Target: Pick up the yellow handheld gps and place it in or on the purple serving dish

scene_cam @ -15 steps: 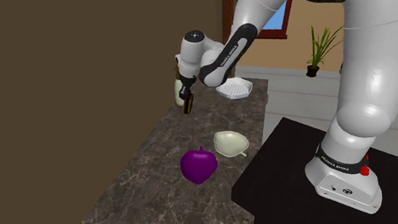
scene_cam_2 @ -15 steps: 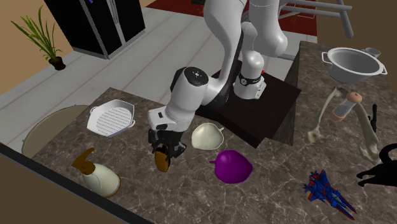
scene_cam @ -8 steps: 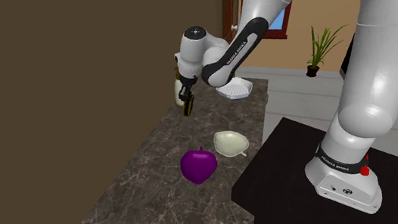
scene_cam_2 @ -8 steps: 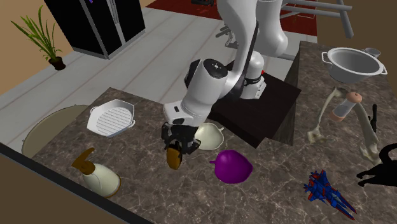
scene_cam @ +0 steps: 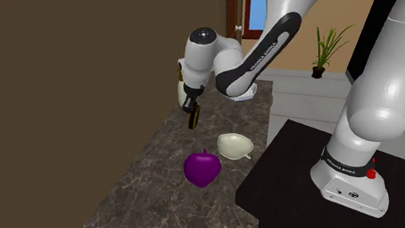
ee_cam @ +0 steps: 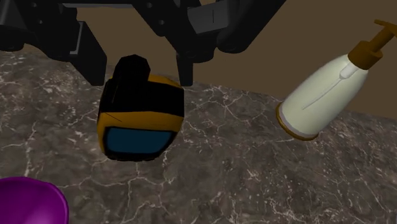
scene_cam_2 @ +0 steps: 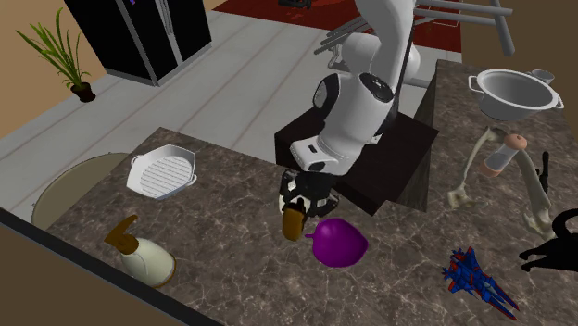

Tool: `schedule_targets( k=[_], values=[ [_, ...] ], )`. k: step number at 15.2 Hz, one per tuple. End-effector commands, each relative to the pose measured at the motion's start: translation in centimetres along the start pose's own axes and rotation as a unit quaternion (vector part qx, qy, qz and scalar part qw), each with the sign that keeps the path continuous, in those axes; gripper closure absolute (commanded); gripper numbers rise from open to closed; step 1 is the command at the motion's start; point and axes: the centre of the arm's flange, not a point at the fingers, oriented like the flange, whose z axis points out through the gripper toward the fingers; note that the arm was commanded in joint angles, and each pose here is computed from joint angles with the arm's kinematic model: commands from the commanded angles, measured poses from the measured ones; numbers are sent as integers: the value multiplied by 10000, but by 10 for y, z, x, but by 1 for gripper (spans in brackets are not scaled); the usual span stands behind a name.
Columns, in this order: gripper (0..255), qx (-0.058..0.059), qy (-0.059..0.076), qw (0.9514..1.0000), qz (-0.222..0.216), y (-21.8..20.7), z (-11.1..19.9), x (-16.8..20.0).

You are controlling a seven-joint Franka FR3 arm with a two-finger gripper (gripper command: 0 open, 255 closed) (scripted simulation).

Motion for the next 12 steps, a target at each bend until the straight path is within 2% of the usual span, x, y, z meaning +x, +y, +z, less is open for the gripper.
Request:
schedule_targets(
  k=[1,9,12],
  values=[
    [255,-3,0,10000,8,-22,-14,-6],
    [255,-3,0,10000,8,-106,-74,-38],
    [255,-3,0,10000,8,-111,-59,-43]
  ],
)
